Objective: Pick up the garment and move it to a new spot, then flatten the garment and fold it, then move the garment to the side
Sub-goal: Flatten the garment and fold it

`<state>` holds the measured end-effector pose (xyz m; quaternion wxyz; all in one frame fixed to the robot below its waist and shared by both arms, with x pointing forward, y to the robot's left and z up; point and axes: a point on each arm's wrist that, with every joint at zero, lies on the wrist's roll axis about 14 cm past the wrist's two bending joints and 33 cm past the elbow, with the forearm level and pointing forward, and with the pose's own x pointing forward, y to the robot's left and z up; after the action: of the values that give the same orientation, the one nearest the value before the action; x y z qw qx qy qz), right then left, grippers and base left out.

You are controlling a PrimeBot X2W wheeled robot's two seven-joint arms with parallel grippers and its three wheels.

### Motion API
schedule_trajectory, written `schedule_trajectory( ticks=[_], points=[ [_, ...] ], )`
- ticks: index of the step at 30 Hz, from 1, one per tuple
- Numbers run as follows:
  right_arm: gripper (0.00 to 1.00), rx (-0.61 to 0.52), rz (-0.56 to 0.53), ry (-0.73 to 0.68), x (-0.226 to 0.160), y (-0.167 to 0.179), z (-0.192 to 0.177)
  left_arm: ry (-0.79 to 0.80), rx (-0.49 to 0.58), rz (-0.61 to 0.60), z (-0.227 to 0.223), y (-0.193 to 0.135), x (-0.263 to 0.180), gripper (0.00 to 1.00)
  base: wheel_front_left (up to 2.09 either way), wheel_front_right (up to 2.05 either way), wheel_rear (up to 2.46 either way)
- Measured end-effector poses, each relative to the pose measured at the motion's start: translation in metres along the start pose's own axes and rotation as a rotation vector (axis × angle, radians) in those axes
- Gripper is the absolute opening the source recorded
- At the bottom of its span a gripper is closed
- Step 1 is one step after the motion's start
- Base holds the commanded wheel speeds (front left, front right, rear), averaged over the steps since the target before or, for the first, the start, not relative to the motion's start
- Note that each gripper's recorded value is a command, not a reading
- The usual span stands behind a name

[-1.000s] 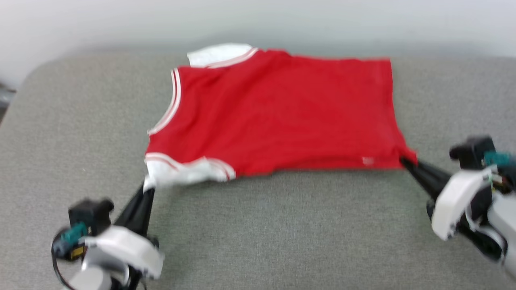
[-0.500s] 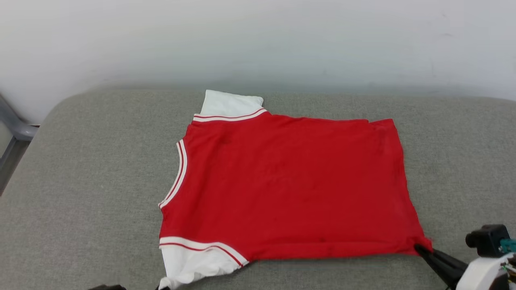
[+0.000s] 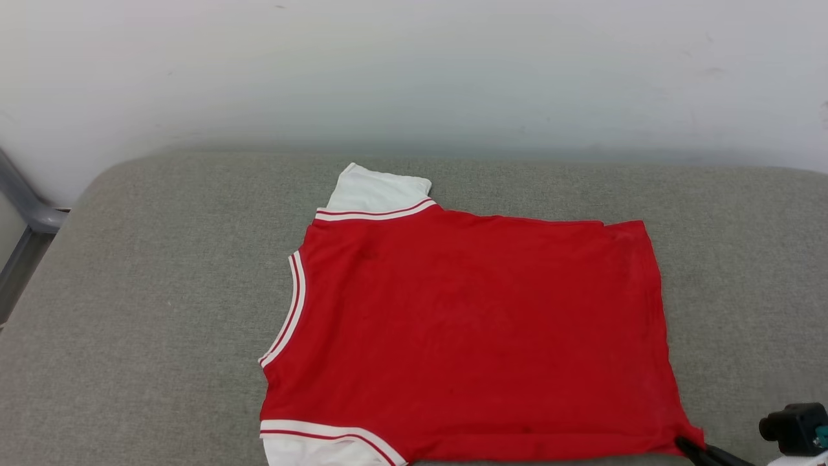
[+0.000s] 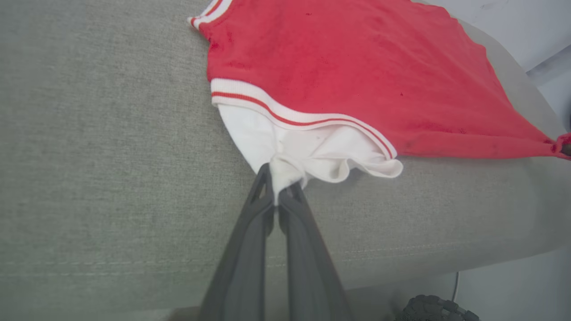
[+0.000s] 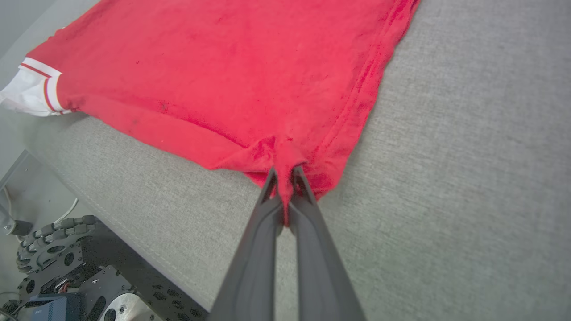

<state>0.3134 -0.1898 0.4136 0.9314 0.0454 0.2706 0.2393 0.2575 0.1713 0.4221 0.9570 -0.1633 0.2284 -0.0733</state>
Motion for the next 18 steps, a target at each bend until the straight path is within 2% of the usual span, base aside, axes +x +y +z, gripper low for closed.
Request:
schedule_trajectory(
  ticks=[9, 18],
  points=[
    [0.0, 0.014, -0.002, -0.085, 0.008, 0.0, 0.032, -0.139, 0.185, -0.081, 0.067, -0.008, 0.035, 0.0, 0.0, 0.0, 0.0],
    [0.0, 0.062, -0.003, -0.129, 0.024, -0.003, 0.056, -0.193, 0.307, -0.14, 0.122, -0.014, 0.085, 0.0, 0.0, 0.0, 0.0]
  ],
)
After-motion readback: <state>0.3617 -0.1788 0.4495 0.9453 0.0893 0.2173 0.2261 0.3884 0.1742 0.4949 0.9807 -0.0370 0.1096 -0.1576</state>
